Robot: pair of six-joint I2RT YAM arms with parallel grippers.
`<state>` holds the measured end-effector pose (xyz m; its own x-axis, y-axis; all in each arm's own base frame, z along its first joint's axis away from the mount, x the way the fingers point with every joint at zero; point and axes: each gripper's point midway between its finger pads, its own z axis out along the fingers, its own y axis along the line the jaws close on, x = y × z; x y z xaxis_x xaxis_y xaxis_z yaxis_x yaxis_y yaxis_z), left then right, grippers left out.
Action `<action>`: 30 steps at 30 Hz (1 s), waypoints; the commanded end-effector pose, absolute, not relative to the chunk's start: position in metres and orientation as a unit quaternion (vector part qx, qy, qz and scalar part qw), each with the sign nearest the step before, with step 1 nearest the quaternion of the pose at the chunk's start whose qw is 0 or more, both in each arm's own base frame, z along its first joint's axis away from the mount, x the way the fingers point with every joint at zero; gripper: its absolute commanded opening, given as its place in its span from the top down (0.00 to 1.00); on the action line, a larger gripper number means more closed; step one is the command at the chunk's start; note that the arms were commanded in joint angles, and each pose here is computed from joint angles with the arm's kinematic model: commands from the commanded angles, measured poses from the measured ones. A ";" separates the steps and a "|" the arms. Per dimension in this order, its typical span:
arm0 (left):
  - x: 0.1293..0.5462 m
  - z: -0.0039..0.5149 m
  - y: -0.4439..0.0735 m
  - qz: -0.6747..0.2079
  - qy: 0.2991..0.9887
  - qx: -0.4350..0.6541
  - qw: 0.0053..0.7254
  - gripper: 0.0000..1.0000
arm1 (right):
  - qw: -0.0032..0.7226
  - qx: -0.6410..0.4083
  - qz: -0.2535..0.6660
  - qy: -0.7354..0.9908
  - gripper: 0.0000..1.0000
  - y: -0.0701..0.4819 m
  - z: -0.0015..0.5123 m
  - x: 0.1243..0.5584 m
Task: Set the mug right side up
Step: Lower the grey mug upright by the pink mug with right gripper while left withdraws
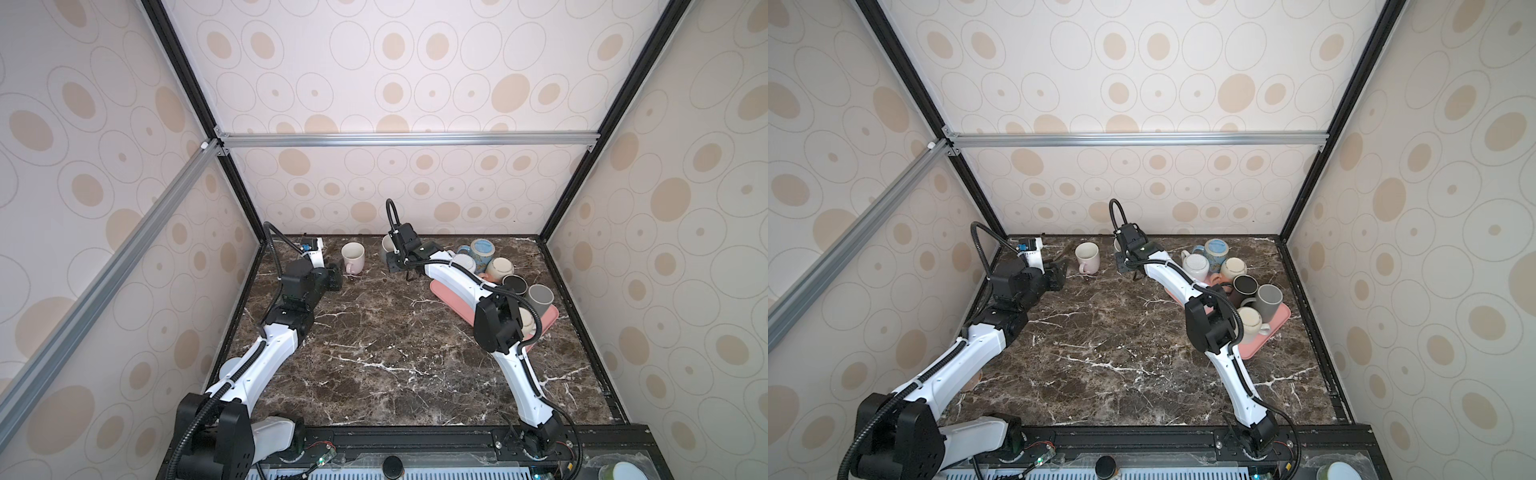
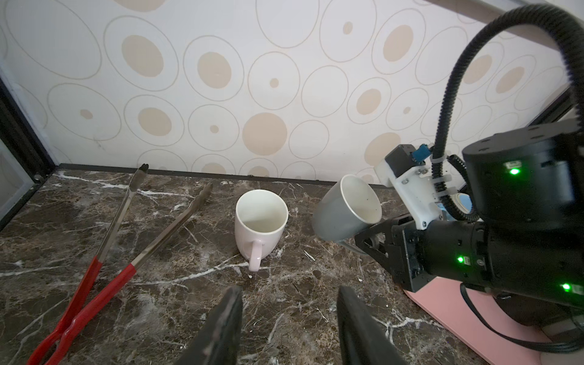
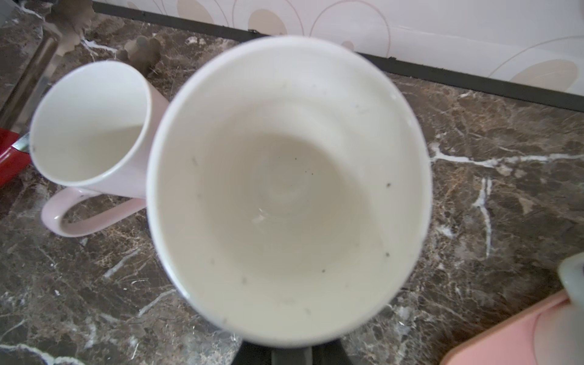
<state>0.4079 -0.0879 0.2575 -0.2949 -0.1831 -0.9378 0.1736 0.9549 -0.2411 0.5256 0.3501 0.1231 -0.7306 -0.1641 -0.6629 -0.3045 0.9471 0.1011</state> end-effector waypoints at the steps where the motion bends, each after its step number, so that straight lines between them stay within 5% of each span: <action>1: 0.416 0.277 -0.085 -0.142 0.774 0.002 0.617 0.51 | 0.362 -0.129 0.135 0.913 1.00 0.364 0.140 0.532; 20: 0.410 0.274 -0.081 -0.132 0.776 0.000 0.617 0.49 | 0.333 -0.143 0.169 0.917 1.00 0.386 0.113 0.530; 30: 0.406 0.273 -0.077 -0.123 0.776 -0.004 0.619 0.46 | 0.326 -0.150 0.159 0.920 0.92 0.389 0.099 0.530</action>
<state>0.4078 -0.0828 0.2598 -0.2778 -0.1757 -0.9444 0.1520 0.9627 -0.2238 0.5255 0.3803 0.0864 -0.7677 -0.1812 -0.6147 -0.3659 0.9114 0.1884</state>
